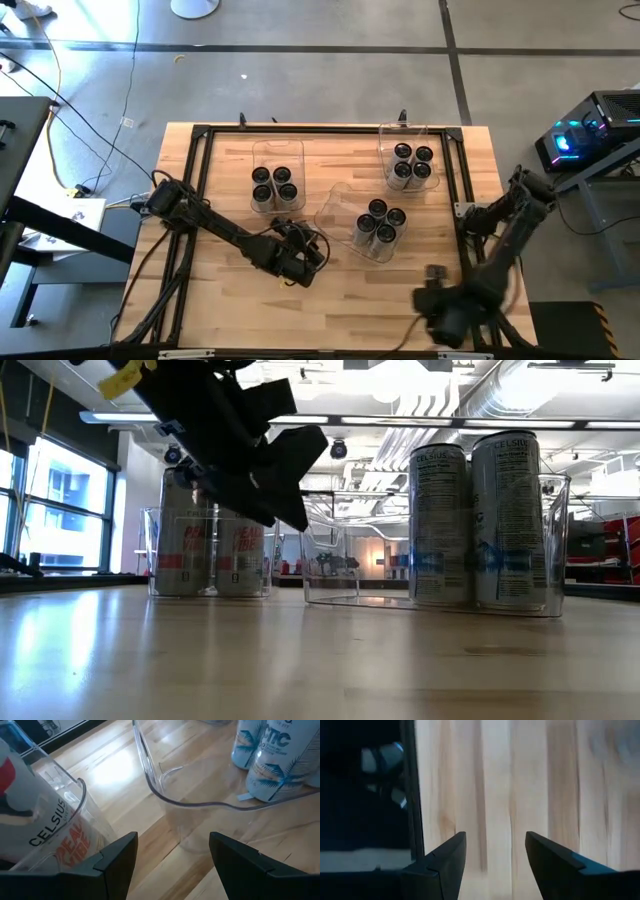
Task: Sort soda cans
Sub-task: Move the bottom transparent bin between the two transparent bins
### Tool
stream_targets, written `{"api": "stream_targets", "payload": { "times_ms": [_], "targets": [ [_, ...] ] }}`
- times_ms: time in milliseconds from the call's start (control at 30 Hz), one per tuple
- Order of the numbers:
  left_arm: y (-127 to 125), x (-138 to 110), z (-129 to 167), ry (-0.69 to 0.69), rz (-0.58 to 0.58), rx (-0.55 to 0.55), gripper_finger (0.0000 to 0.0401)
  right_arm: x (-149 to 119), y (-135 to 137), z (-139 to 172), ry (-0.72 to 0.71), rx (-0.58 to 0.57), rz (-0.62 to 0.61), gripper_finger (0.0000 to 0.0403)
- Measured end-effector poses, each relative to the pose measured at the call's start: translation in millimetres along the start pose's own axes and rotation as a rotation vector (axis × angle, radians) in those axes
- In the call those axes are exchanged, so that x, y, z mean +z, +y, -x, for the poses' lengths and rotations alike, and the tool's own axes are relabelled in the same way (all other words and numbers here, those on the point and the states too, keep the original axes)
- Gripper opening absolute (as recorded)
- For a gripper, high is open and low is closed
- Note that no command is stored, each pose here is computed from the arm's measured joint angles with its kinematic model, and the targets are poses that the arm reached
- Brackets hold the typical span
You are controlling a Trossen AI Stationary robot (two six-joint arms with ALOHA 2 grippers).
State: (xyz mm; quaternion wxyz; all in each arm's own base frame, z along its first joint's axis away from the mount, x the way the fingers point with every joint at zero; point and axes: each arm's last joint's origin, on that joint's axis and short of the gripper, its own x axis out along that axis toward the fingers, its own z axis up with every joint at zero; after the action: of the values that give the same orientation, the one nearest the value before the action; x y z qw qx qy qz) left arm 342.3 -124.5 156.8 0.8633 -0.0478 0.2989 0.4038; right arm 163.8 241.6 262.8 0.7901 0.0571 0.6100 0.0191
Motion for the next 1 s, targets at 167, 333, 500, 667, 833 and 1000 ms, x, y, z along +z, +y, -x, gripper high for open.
{"api": "stream_targets", "payload": {
  "times_ms": [167, 333, 500, 667, 833, 1000],
  "targets": [
    [-1, -1, 1, 0.004, 0.003, -0.008, 0.0241, -52, -2, 9, -0.119, -0.116, -0.105, 0.0189],
    [-2, -2, 4, -0.004, 0.0, -0.017, 0.0241, -89, -22, -9, -0.365, -0.271, -0.217, 0.0173],
    [-1, 0, 5, -0.001, -0.005, -0.023, 0.0241, -99, -55, -42, -0.511, -0.388, -0.394, 0.0154],
    [2, 3, 7, -0.022, -0.027, -0.004, 0.0241, -97, -90, -68, -0.577, -0.493, -0.581, 0.0138],
    [5, 10, 14, -0.04, 0.013, -0.018, 0.0241, -93, -115, -80, -0.65, -0.59, -0.621, 0.013],
    [-9, 13, 18, -0.072, 0.069, -0.116, 0.0241, -88, -135, -88, -0.78, -0.623, -0.588, 0.0115]
  ]
}}
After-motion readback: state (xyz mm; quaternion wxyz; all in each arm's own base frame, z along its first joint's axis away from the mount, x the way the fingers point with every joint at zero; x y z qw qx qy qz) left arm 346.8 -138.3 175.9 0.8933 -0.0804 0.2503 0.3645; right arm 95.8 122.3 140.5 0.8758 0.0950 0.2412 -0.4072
